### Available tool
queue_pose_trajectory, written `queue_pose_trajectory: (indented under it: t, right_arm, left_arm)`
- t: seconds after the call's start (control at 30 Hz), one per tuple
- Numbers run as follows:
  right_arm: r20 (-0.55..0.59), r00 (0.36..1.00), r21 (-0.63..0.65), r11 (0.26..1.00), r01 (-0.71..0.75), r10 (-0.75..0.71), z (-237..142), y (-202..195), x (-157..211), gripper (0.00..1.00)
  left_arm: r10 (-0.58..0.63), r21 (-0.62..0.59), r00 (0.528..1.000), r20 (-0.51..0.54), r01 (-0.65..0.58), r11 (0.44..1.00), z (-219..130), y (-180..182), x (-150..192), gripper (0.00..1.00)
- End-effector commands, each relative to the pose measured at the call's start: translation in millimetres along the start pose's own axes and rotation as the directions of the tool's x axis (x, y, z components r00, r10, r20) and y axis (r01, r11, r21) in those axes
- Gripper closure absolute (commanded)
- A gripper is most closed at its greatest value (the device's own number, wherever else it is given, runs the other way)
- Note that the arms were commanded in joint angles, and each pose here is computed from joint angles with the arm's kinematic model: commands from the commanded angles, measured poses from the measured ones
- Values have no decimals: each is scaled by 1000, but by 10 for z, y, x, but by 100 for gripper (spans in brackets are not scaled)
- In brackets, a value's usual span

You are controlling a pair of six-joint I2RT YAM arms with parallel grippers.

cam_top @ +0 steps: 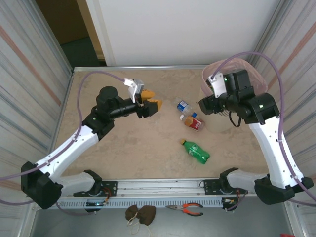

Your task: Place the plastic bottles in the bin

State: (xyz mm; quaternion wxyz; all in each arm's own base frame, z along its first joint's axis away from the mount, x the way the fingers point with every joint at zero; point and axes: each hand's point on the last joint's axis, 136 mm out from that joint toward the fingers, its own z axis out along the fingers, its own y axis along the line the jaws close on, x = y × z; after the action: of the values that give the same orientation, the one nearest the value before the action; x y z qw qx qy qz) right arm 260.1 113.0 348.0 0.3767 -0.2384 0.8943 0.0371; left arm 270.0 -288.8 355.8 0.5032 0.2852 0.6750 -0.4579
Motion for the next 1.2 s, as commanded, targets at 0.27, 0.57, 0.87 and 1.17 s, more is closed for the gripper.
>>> queue_pose_trajectory:
  t: [0.27,0.57,0.87,1.17]
  right_arm:
    - [-287,955,-48,996,69,-80,344,635,716,27]
    - [-524,844,-13,992,129,-117,949,953,1203,29]
    - [-688,704,-56,980,190,-176,1525,1285,1680,31]
    - [-772,600,-78,968,238,-209,2016,1349,2081,34]
  left_arm:
    - [-94,-157,995,14,95,983,-324,221,85,30]
    - [-99,-231,994,47,107,967,-550,276,59,29]
    - [-94,-293,991,95,118,949,-727,312,63,29]
    - [-94,-313,989,112,125,942,-819,306,82,29]
